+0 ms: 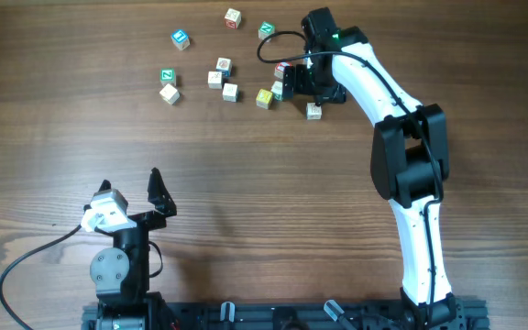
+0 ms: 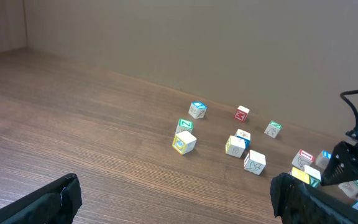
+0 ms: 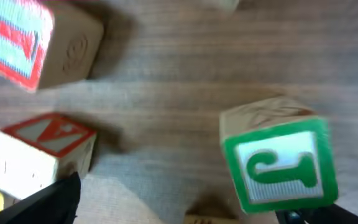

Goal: Form a horizontal line

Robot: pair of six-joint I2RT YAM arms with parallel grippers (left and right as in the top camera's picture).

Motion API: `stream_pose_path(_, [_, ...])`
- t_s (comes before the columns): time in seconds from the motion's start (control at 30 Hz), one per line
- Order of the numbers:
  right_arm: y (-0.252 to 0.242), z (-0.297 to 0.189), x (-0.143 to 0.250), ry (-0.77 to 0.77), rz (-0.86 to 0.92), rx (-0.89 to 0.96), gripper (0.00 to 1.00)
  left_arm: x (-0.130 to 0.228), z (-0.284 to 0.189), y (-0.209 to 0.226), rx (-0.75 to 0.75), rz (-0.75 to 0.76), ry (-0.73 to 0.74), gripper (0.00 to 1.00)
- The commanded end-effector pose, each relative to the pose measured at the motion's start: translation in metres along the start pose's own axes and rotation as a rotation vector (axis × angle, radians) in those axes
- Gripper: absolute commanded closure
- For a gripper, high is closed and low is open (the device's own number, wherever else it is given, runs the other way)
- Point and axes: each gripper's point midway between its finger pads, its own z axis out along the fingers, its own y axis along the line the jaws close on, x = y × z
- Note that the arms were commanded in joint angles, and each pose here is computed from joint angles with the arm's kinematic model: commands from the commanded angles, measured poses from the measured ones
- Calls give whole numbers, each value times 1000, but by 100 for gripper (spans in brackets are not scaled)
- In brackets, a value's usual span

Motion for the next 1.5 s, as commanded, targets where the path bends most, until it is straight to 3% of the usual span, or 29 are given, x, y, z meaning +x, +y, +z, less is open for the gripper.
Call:
stream_pose_path(0.0, [-8, 8, -11, -53, -9, 53, 0, 0, 0, 1, -8, 16, -7, 0])
stream_pose_path(0.37, [3, 3, -37, -159, -39, 15, 0, 0, 0, 1, -9, 16, -7, 0])
stream_pose_path(0.53, [21, -40, -58, -248, 0, -34, 0, 0, 0, 1, -9, 16, -7, 0])
stream_pose_path(0.8, [65, -40, -43, -258, -62, -62, 1, 0, 0, 1, -9, 16, -7, 0])
stream_pose_path(1.07, [58, -38, -40, -277, -37, 34, 0, 0, 0, 1, -9, 16, -7, 0])
stream_pose_path(1.2, [61, -49, -54, -331, -61, 16, 31, 0, 0, 1, -8, 16, -7, 0])
stream_pose_path(1.23, [63, -58, -60, -354, -65, 5, 52, 0, 0, 1, -8, 16, -7, 0])
stream_pose_path(1.3, [71, -69, -62, -370, -70, -32, 76, 0, 0, 2, -9, 16, -7, 0])
stream_pose_path(1.47, [70, -49, -40, -284, -73, -39, 71, 0, 0, 1, -9, 16, -7, 0])
